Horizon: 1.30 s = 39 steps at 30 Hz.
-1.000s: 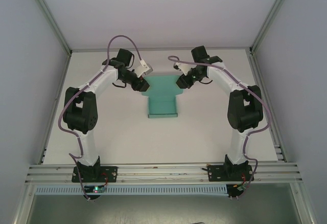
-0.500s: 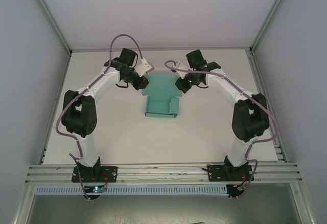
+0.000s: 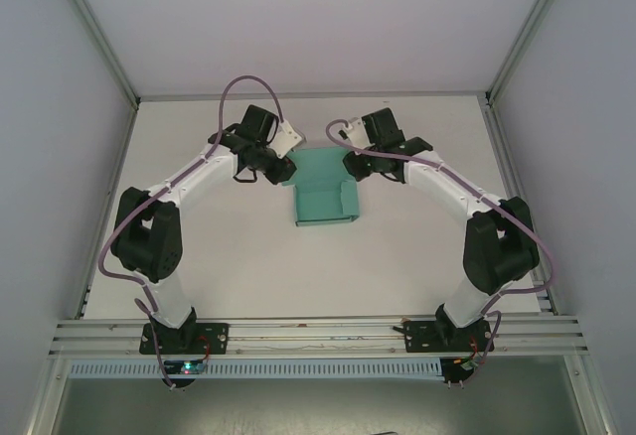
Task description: Assemble paper box
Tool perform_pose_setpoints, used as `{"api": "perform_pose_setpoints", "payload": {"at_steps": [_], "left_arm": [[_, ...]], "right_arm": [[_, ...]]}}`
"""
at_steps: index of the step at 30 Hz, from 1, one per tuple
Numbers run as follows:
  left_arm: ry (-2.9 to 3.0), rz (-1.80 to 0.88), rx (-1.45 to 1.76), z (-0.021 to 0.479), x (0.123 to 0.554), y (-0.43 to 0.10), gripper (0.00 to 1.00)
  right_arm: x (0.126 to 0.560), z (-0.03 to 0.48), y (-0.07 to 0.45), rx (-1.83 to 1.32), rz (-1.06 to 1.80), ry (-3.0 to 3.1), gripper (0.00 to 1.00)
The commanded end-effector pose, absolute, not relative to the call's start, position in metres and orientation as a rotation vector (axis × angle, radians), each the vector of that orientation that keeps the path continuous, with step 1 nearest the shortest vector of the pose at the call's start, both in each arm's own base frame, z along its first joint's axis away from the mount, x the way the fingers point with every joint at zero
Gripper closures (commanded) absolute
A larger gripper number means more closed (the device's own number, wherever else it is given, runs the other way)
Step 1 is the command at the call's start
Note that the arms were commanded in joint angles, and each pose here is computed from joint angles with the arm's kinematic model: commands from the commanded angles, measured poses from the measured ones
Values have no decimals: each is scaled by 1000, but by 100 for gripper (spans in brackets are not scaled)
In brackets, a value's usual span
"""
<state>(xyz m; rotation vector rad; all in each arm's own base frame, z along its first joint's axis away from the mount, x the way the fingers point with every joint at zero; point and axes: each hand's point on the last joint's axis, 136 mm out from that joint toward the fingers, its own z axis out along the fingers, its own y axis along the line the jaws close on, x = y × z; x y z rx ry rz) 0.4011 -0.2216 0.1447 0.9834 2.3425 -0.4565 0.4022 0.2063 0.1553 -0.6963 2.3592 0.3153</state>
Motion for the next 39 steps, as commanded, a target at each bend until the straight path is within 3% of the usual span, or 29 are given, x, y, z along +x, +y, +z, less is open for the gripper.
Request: {"api": "perform_pose_setpoints", "payload": {"at_steps": [1, 2, 4, 5, 12, 18, 20, 24, 27, 33, 36, 39], "left_arm": [[2348, -411, 967, 137, 407, -221, 63], [2355, -389, 961, 136, 408, -218, 55], [2357, -358, 940, 139, 409, -214, 17], [2353, -346, 928, 142, 408, -212, 0], [2291, -340, 659, 185, 396, -194, 0], [2381, -381, 94, 180, 371, -159, 0], [2445, -348, 27, 165, 358, -160, 1], [2529, -220, 37, 142, 341, -181, 9], [2611, -189, -44, 122, 337, -192, 23], [2648, -83, 6, 89, 332, -214, 31], [2646, -67, -36, 78, 338, -216, 42], [2652, -147, -32, 68, 345, -233, 45]], "right_arm": [[414, 152, 197, -610, 301, 2348, 48], [415, 153, 192, -593, 270, 2348, 33], [416, 163, 184, -563, 215, 2321, 2], [417, 172, 177, -532, 184, 2295, 2], [404, 238, 106, -57, 74, 2030, 2], [370, 222, 38, 426, 274, 1917, 1], [362, 227, 57, 177, 332, 1895, 2], [348, 216, 53, 194, 302, 1944, 1], [339, 201, 59, 181, 325, 2016, 2], [329, 162, 81, 162, 376, 2130, 2], [330, 140, 99, 126, 399, 2218, 7], [332, 121, 119, 113, 436, 2309, 14]]}}
